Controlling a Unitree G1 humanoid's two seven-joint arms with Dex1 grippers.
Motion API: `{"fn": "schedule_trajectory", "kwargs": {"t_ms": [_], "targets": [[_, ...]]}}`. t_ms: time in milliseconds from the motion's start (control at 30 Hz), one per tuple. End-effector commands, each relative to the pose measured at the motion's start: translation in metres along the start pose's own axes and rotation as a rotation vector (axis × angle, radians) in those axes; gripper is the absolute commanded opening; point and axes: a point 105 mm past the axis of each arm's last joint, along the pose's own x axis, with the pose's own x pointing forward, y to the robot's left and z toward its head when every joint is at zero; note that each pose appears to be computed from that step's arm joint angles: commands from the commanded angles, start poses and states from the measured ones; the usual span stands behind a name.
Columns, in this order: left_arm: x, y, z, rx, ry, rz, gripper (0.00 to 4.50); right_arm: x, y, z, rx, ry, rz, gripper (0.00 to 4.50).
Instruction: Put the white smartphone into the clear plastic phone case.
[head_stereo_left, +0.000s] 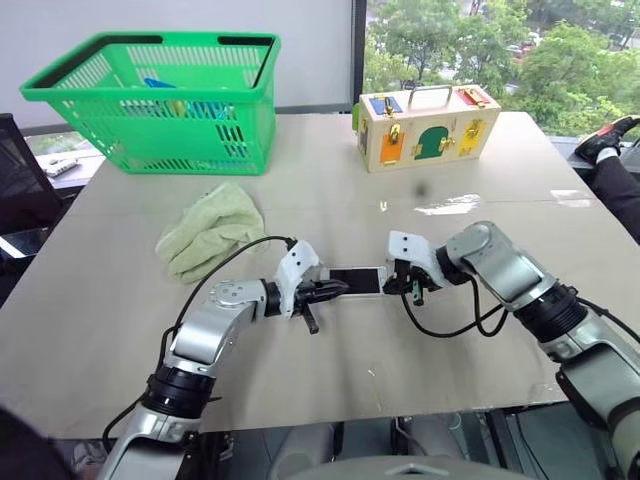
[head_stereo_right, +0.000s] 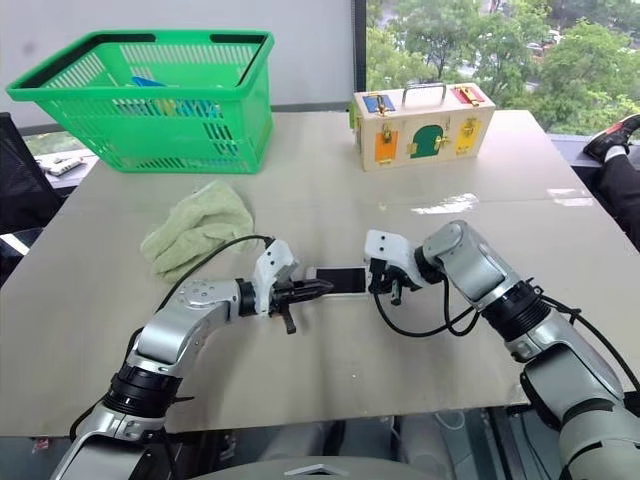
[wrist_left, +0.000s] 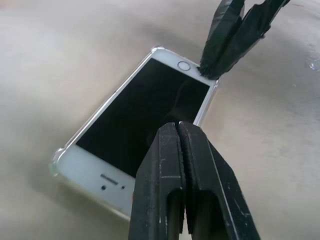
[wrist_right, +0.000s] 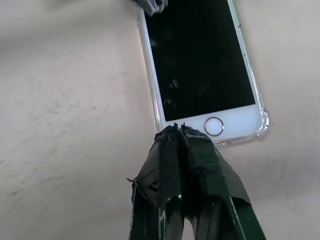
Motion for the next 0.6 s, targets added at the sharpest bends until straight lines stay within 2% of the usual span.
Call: {"fn": "schedule_trajectory", "kwargs": {"t_ms": [33, 167, 233, 333, 367, 433, 467, 600], "targets": [[-0.003, 0.001, 0.013, 0.037, -0.036, 0.005, 0.08, 0.034, 0.028, -0.057, 0.213, 0.077, 0.083, 0.00], [-0.005, 0.001, 0.016, 0.033, -0.076, 0.012, 0.08, 0.012, 0.017, -0.027, 0.164, -0.170, -0.048, 0.00], [-0.008, 0.000, 0.025, 0.025, -0.158, 0.016, 0.08, -0.006, 0.018, -0.009, 0.108, -0.346, -0.122, 0.00], [-0.015, 0.003, 0.041, -0.007, -0.278, 0.036, 0.08, -0.030, 0.017, 0.006, 0.075, -0.492, -0.230, 0.00], [-0.018, 0.006, 0.045, -0.020, -0.310, 0.049, 0.03, -0.038, 0.014, 0.008, 0.084, -0.525, -0.276, 0.30], [-0.025, 0.012, 0.050, -0.042, -0.357, 0.072, 0.57, -0.055, 0.014, 0.012, 0.085, -0.590, -0.339, 0.74], [-0.028, 0.013, 0.052, -0.056, -0.378, 0.068, 0.90, -0.060, 0.016, 0.012, 0.079, -0.601, -0.355, 1.23], [-0.042, 0.014, 0.056, -0.048, -0.414, 0.054, 2.70, -0.080, 0.022, 0.005, 0.084, -0.607, -0.418, 3.05]]}}
